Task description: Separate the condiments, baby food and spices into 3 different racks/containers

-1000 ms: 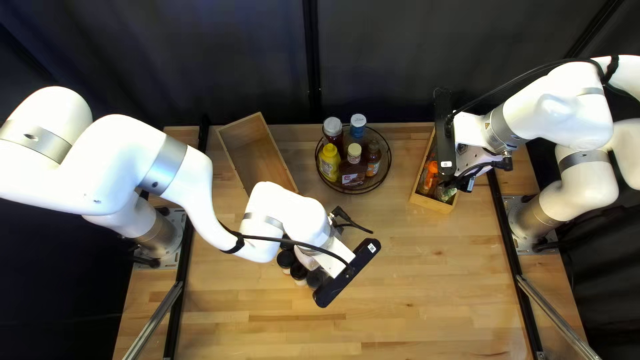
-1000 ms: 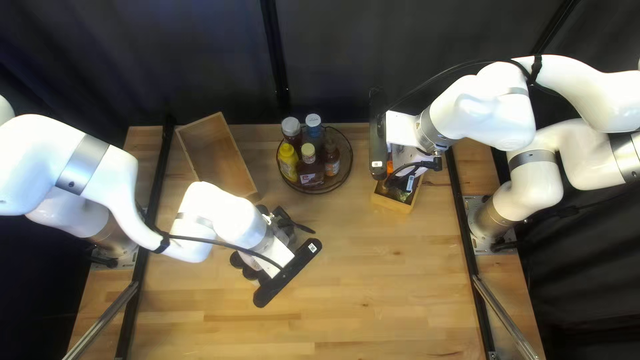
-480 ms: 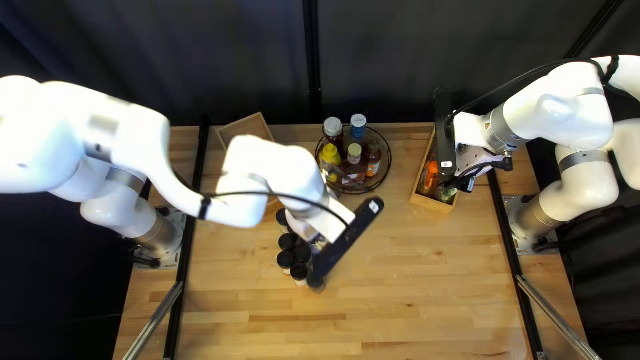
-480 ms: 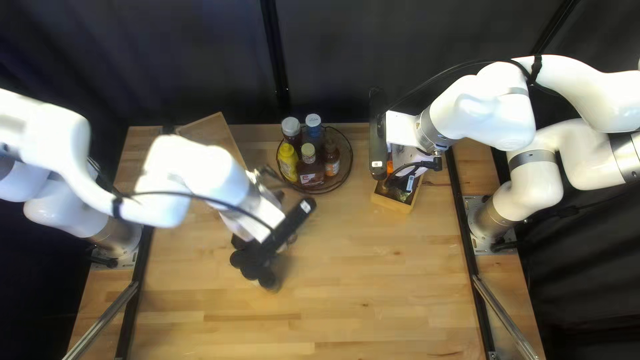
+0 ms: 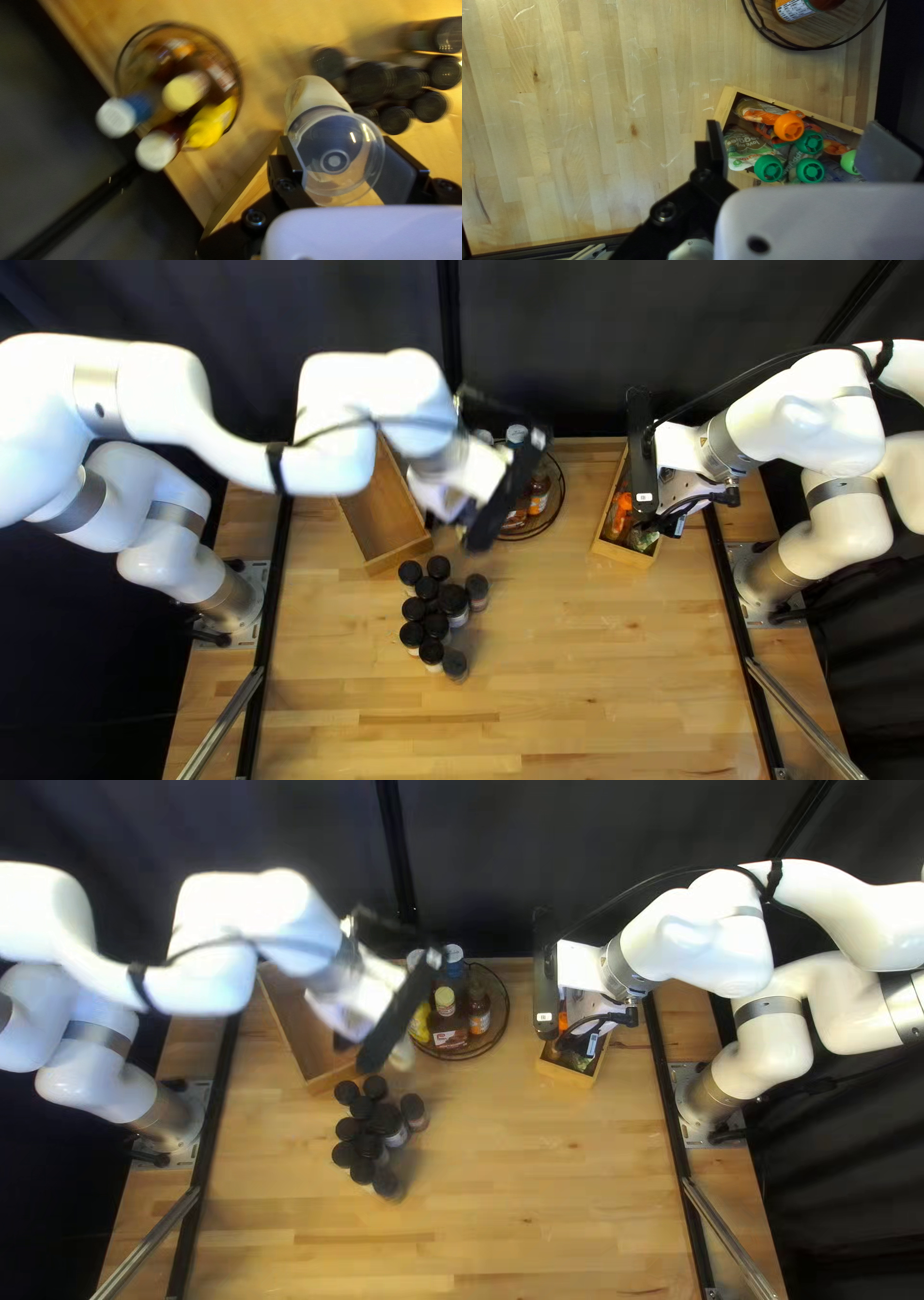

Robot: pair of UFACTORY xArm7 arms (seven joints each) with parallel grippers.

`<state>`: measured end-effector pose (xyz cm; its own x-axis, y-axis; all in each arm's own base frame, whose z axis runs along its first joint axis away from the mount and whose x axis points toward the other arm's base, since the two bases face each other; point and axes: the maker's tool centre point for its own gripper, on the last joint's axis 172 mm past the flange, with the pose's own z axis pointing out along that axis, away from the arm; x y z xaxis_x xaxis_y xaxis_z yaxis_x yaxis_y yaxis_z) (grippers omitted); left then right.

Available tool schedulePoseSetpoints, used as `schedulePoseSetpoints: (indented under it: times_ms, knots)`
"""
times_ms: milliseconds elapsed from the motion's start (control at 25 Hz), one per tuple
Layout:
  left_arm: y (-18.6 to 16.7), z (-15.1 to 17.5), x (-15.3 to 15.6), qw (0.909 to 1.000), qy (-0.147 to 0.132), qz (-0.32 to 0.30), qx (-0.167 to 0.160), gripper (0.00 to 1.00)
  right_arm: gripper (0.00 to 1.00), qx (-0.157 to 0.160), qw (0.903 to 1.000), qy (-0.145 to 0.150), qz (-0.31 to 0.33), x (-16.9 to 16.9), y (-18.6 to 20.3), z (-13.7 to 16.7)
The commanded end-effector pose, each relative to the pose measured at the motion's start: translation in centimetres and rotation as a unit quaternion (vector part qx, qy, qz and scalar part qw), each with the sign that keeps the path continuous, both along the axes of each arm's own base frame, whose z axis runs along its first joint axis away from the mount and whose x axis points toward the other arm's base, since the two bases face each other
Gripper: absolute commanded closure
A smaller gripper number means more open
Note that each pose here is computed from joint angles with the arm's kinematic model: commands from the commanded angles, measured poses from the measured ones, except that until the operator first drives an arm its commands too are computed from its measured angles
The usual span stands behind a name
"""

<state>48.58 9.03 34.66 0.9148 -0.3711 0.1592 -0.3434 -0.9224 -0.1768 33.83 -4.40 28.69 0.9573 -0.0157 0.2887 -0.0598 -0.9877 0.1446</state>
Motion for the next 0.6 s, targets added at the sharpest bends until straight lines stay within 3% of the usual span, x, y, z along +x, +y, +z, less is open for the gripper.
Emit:
schedulePoseSetpoints:
  times_ms: [40,320,600]
  knots:
    - [4.2,1.8,0.5,0.9959,-0.018,0.089,-0.007,1.0,0.0,0.0,1.0,0.0,0.0,0.0,0.0,0.0]
    - [7.3,2.1,0.7,0.9833,-0.025,0.18,0.002,1.0,0.0,0.0,1.0,0.0,0.0,0.0,0.0,0.0]
    - [8.6,0.3,1.5,0.9763,-0.024,0.215,0.005,1.0,0.0,0.0,1.0,0.0,0.0,0.0,0.0,0.0]
